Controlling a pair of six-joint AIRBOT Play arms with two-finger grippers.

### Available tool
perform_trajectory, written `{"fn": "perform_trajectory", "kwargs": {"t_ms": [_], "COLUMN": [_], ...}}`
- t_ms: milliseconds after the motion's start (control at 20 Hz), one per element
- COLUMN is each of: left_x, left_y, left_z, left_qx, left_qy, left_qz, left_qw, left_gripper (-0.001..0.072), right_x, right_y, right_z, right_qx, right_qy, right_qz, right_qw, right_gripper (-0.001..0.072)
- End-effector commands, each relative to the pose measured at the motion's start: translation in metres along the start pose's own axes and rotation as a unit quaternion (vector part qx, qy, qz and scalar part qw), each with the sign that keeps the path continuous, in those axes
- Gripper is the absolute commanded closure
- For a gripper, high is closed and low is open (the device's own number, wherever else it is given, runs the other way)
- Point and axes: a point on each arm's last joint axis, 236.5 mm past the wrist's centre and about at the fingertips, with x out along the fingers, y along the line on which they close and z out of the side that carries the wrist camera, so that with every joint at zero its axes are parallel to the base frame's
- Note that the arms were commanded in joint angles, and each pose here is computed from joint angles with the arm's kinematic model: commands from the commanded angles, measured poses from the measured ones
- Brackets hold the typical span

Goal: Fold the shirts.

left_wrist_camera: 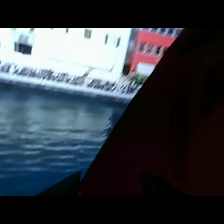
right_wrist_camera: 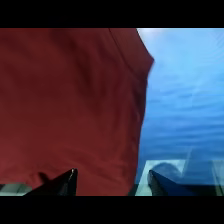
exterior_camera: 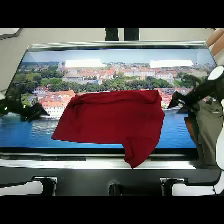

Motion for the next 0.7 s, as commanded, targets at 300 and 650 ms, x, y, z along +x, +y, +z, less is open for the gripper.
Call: {"fn": "perform_trajectory", "kwargs": {"t_ms": [300, 650], "left_x": [0.061, 0.079], "left_y": [0.032, 0.020], "left_z": [-0.084, -0.067], "left_qx": [-0.007, -0.011], "left_qy": [0.099, 0.054], "left_qz": [-0.053, -0.069], "left_qw": [0.994, 0.996], "left_gripper": [0.0250, 0.0407], "right_x": [0.040, 0.046], "right_y": [-0.011, -0.013], "right_z": [-0.068, -0.077], "right_qx": [-0.001, -0.008], "right_qy": [0.076, 0.083], "right_qz": [0.011, 0.011], "right_qw": [0.997, 0.996], "right_gripper": [0.0181, 0.0182]}}
